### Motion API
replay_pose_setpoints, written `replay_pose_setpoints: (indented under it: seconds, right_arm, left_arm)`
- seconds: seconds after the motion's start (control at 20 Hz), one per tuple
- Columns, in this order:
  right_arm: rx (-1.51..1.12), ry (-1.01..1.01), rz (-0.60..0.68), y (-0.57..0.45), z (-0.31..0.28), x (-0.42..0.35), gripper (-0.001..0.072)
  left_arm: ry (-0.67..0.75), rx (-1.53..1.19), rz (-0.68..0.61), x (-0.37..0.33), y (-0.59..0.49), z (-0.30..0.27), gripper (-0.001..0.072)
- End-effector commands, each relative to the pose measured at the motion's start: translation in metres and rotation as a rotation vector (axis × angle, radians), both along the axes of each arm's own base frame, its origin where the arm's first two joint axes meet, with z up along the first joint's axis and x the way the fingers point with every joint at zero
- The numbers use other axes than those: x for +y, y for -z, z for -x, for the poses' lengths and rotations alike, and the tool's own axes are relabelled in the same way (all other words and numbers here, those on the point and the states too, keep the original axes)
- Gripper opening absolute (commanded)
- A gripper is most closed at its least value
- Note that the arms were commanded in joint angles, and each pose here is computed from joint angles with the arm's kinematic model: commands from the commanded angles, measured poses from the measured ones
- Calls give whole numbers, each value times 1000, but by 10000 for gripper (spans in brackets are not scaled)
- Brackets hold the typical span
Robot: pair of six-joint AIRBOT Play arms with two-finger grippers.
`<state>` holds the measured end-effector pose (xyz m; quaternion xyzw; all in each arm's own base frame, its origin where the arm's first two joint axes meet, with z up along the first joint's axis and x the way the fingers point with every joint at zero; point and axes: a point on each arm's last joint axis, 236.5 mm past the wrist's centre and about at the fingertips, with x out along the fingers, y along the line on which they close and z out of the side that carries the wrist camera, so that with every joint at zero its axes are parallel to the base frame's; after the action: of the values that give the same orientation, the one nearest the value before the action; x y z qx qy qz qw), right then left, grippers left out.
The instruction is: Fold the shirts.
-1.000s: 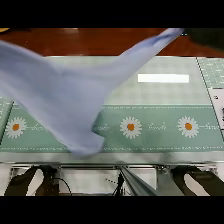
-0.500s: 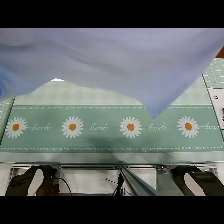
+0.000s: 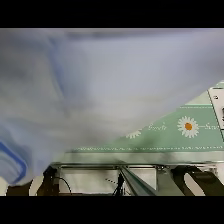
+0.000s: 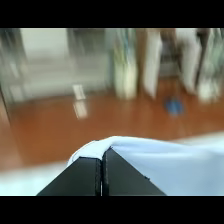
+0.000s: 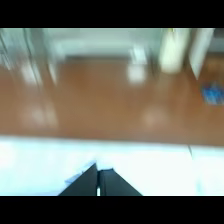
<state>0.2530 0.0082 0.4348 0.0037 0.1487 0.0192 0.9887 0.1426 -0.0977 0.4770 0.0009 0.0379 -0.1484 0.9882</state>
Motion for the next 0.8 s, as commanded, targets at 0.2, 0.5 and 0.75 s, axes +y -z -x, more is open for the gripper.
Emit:
replay_pose_setpoints:
  seconds: [0.2,0.5,0.75]
  right_arm:
    - [511,49,102,106,18,-21,18]
    - [790,-18,126,231,-127,-14,18]
    - [711,16,77,304,-239,-15,19]
  left_arm:
    - [31,567,38,13,114,-19,21]
    - [85,829,142,53,210,-162,21]
    - [134,899,163,56,294,-274,22]
